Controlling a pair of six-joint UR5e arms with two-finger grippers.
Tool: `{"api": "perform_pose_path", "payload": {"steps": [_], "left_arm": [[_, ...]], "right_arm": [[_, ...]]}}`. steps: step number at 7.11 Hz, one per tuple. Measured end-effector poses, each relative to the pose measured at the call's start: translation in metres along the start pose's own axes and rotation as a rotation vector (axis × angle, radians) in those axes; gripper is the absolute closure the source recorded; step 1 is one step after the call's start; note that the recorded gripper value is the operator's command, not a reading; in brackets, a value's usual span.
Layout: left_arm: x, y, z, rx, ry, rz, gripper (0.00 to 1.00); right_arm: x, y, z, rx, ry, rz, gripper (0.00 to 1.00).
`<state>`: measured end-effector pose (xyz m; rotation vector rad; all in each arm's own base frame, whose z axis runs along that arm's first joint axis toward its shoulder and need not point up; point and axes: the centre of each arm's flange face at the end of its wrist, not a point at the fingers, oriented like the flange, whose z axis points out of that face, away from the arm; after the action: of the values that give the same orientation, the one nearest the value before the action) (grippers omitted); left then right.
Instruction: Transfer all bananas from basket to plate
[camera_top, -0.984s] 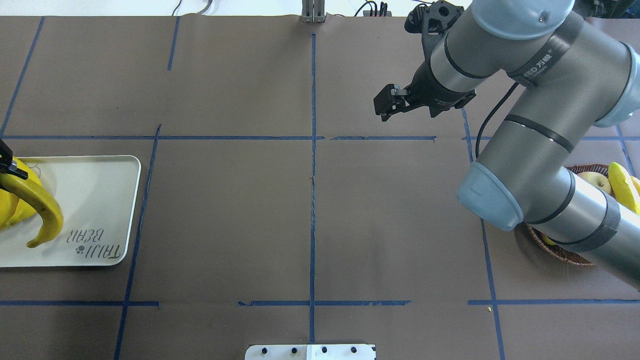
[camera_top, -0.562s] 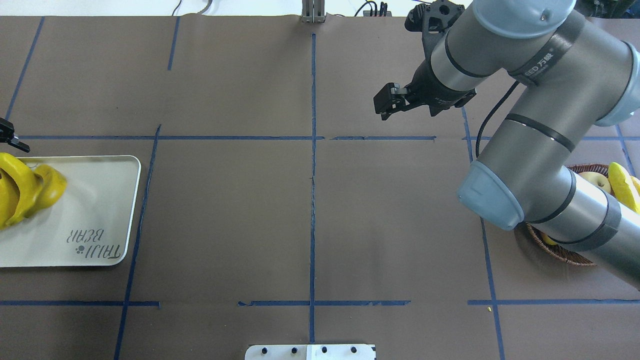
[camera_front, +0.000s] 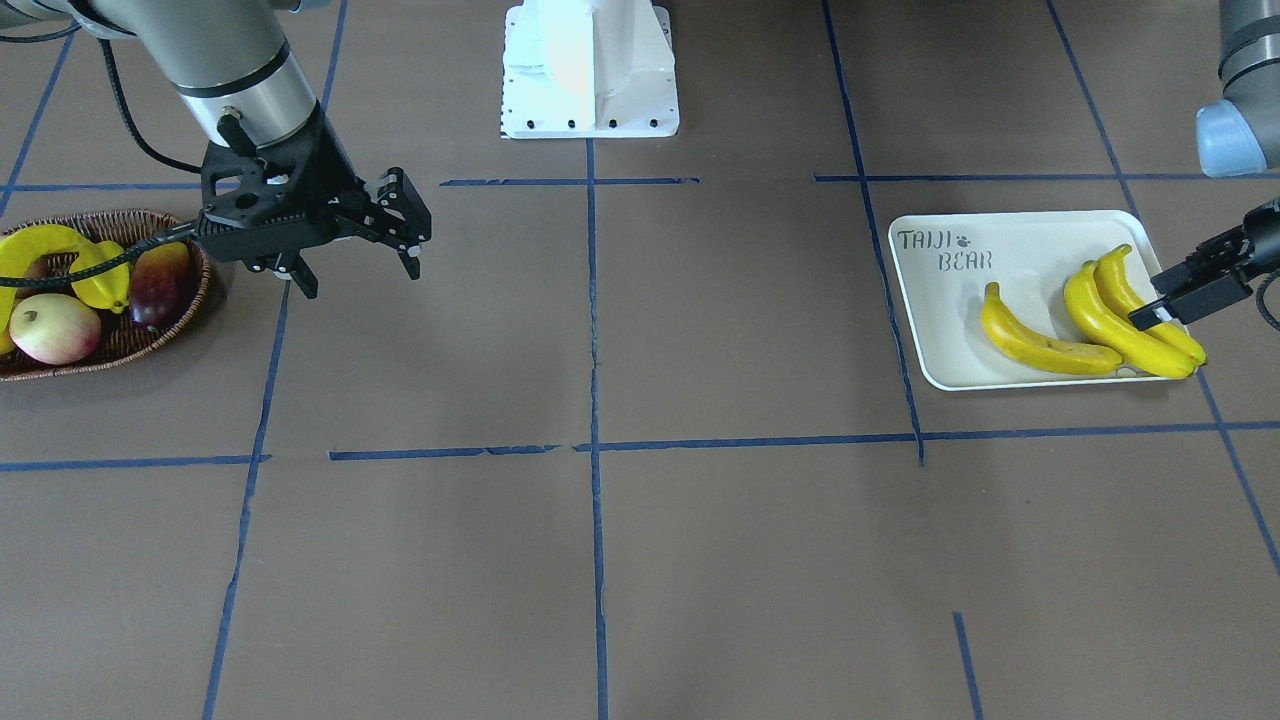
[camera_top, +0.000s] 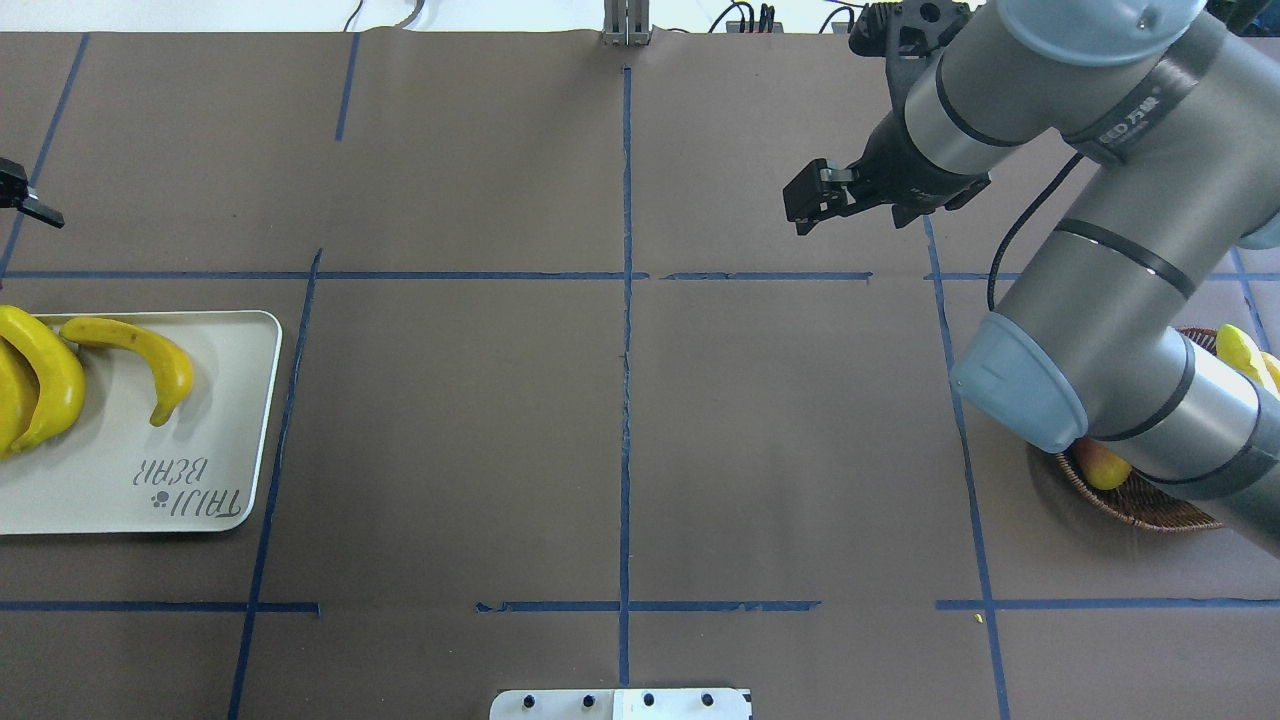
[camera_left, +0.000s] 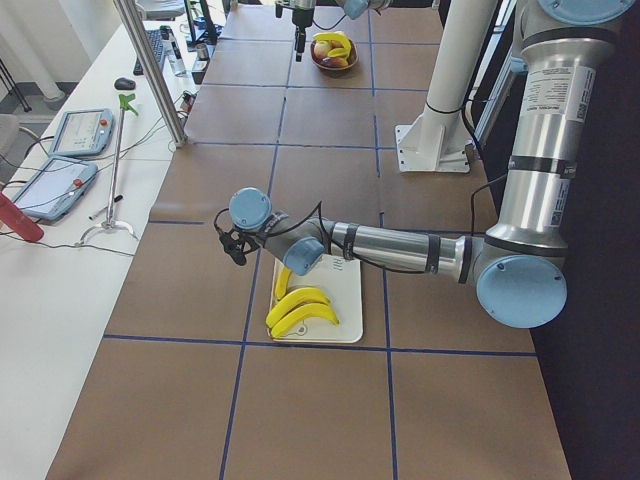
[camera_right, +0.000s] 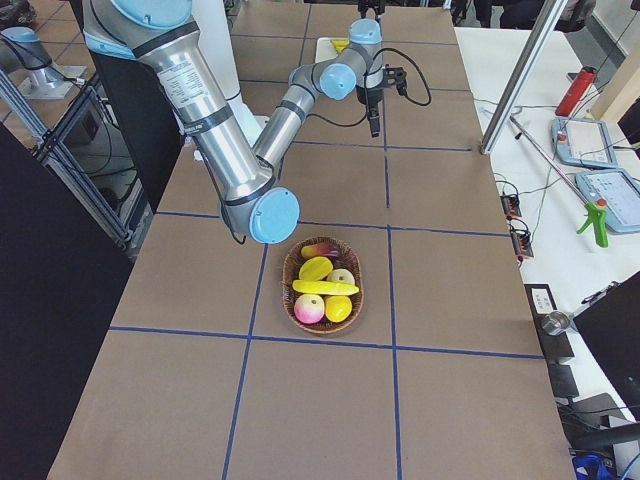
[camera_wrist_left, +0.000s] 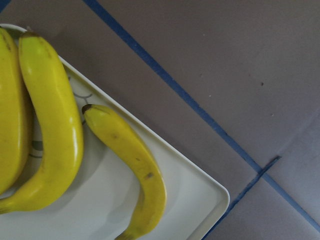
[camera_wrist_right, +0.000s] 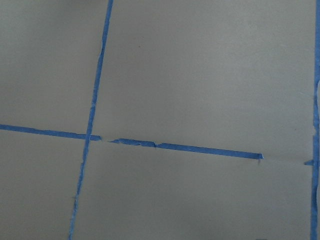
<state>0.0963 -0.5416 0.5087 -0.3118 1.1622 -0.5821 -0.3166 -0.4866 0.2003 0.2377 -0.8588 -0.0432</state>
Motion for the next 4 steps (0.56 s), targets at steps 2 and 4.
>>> {"api": "perform_pose_path", "payload": {"steps": [2,4], "left_arm": [[0.061,0.03,0.003,0.071,0.018,0.132,0.0],[0.096,0.076,0.047,0.062,-0.005,0.245,0.0]], "right_arm": [[0.059,0.042,0.004,-0.035,0.045,-0.028,0.0],[0.14,0.094,-0.003,-0.081,0.12,-0.047,0.0]]}}
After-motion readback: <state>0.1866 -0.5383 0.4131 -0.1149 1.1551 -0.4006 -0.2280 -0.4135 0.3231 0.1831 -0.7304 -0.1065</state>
